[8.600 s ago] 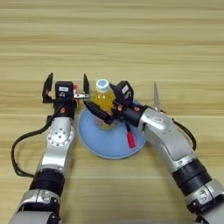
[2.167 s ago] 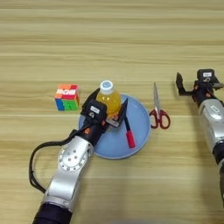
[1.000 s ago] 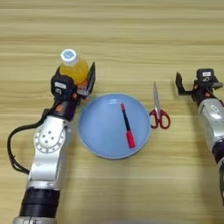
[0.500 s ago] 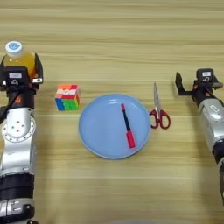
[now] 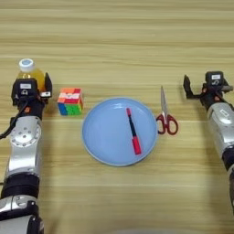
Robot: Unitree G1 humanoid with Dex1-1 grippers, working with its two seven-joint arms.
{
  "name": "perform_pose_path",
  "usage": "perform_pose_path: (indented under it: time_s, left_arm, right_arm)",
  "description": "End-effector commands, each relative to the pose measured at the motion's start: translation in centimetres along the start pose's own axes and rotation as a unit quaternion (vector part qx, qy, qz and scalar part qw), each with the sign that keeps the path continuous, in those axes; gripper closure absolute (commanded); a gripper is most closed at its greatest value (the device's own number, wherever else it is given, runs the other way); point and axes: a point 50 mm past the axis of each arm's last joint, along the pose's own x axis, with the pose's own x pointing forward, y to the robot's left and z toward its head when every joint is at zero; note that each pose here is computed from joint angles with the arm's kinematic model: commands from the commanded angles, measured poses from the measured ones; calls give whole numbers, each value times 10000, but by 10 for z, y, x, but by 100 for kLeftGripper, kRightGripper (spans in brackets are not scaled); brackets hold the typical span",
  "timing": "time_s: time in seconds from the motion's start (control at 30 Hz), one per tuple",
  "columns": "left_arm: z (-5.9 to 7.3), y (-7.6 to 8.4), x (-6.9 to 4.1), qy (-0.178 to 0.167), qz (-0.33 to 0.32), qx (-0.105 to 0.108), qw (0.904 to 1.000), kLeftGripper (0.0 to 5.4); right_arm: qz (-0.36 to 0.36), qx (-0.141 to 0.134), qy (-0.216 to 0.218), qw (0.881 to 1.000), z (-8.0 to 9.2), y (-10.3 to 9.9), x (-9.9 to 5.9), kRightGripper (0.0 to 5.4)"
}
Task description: Move the objects on the table
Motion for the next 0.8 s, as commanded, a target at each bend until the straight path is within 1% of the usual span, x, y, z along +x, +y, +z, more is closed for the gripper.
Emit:
perform_pose_path:
  time_s: [0.03, 0.23, 0.53, 0.67, 0.8]
  left_arm:
    - [4, -3, 9, -93, -148, -19, 9998, 206]
    - [2, -4, 9, -105, -131, -22, 9999, 206]
    - [3, -15, 7, -160, -303, -66, 9994, 206]
    - [4, -20, 7, -190, -366, -133, 9991, 206]
    - [4, -25, 6, -218, -471, -86, 9986, 206]
  right_arm:
    - [35, -33, -61, 10000, 3, 1, 0, 0]
    - [46, -32, -67, 10000, 3, 2, 0, 0]
    - [55, -33, -74, 10000, 3, 2, 1, 0]
    - [74, -35, -64, 9999, 3, 2, 1, 0]
    - [94, -38, -56, 9999, 3, 3, 1, 0]
